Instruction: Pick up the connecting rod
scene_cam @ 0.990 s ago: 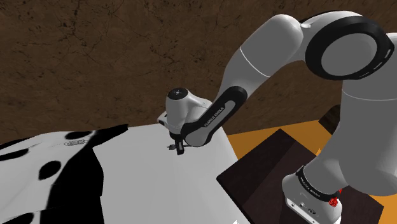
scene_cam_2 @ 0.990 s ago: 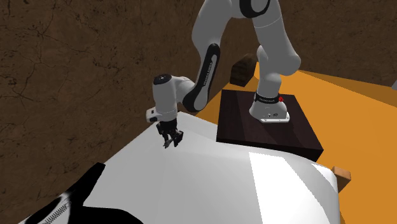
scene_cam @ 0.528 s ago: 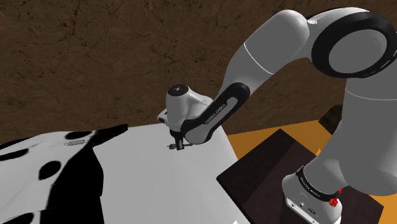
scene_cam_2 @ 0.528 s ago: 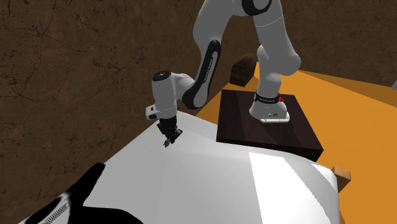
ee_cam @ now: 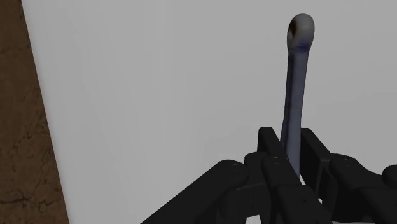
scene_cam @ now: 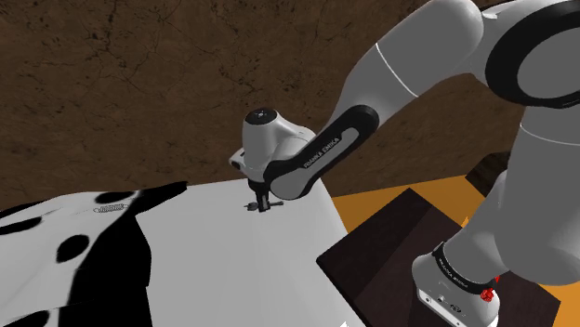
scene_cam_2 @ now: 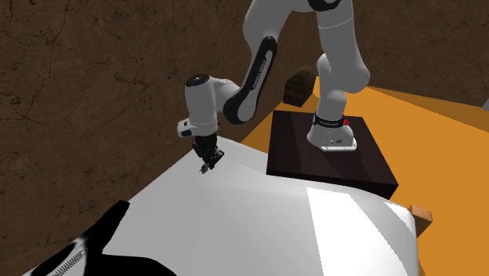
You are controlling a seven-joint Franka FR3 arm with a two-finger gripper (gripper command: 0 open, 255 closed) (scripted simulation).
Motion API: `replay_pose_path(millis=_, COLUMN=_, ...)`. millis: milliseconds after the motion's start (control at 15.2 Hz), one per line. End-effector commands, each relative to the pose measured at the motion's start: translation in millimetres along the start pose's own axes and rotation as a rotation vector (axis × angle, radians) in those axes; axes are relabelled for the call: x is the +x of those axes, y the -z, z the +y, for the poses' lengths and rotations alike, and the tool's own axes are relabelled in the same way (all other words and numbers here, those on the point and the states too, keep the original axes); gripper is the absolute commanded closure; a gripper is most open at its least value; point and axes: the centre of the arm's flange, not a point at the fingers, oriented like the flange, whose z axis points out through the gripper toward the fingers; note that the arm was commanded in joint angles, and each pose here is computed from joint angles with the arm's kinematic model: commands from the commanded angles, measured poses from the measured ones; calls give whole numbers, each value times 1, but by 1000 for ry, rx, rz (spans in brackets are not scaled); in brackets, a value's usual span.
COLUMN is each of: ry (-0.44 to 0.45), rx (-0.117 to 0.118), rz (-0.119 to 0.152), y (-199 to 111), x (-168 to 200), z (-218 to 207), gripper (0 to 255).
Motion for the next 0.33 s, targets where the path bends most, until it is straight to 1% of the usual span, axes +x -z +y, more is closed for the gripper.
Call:
replay_pose_path(millis=0, ry=0, rx=0, rz=0, y=12, x=1, z=0, gripper=255)
replay_pose_path(millis=132, ry=0, rx=0, rz=0, y=22, x=1, z=0, gripper=255)
replay_pose_path(millis=264, ry=0, rx=0, rz=0, y=23, x=1, z=0, gripper=255)
